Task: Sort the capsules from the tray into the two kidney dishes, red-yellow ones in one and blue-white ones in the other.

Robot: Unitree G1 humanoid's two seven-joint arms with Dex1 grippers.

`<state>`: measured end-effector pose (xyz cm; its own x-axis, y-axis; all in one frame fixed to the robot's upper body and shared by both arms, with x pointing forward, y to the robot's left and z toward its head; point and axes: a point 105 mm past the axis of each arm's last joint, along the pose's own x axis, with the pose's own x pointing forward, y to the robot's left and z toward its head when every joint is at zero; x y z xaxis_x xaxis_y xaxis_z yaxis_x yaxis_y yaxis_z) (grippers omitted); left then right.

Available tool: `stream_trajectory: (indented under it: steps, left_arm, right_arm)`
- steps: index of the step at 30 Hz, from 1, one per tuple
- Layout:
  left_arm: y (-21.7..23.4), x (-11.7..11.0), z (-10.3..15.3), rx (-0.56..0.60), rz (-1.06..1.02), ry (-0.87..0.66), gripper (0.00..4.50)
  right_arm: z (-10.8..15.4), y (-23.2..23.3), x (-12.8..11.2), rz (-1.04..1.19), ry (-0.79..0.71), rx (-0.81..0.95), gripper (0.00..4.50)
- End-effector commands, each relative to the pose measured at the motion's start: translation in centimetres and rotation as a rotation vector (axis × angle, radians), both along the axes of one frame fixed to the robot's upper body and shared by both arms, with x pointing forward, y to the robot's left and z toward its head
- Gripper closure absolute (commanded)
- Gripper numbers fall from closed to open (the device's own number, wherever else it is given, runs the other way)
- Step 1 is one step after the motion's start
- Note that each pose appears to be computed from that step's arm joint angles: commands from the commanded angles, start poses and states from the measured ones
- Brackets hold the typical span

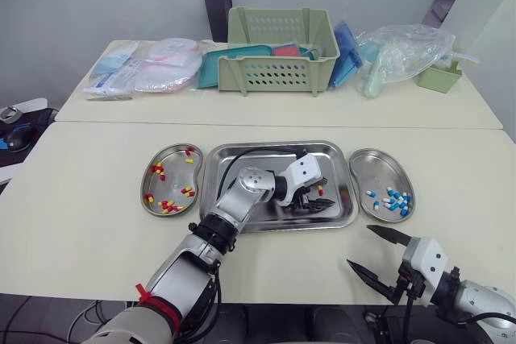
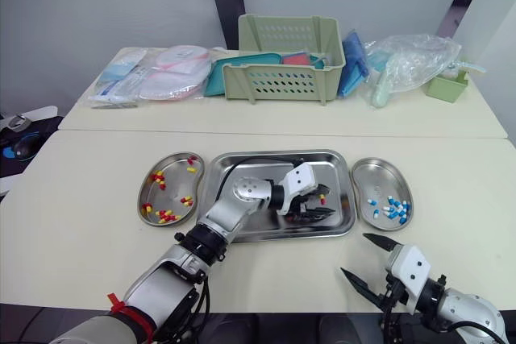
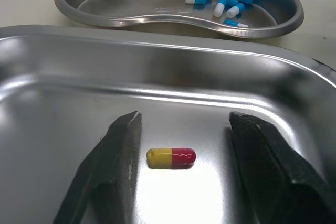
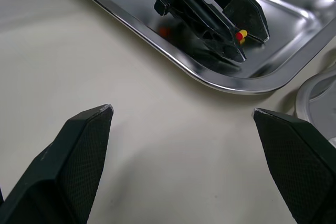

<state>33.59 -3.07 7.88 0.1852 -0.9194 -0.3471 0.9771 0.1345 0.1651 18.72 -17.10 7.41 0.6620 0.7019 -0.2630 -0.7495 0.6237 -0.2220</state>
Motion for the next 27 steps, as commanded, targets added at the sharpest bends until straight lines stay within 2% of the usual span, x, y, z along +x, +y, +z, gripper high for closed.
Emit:
stream_trajectory:
  steps: [1, 3, 6, 13, 20, 23, 27]
  left_arm:
    - [0.0, -0.2, -0.8, 0.031, -0.012, 0.019, 3.12]
    - [0.0, -0.2, -0.8, 0.028, -0.012, 0.018, 3.77]
    - [-0.1, -0.3, -0.6, 0.017, -0.013, 0.013, 4.20]
    - [-0.2, -0.2, 2.1, -0.071, -0.008, -0.035, 4.20]
    - [0.4, -0.5, 6.1, -0.180, 0.012, -0.081, 4.22]
    - [1.7, -0.9, 7.9, -0.214, 0.028, -0.106, 4.22]
    - [3.9, -1.4, 8.9, -0.224, 0.078, -0.108, 4.22]
  right_arm:
    - [1.0, 0.7, -0.1, 0.018, -0.030, 0.008, 0.00]
    - [1.0, 0.8, 0.0, 0.019, -0.030, 0.008, 0.00]
    - [1.2, 0.9, 0.1, 0.021, -0.032, 0.008, 0.00]
    - [1.9, 1.1, 0.7, 0.031, -0.045, 0.005, 0.00]
    - [2.2, 1.4, 1.0, 0.041, -0.050, 0.008, 0.00]
    - [2.4, 1.6, 1.1, 0.052, -0.055, 0.007, 0.00]
    - [2.5, 1.8, 1.2, 0.066, -0.057, 0.006, 0.00]
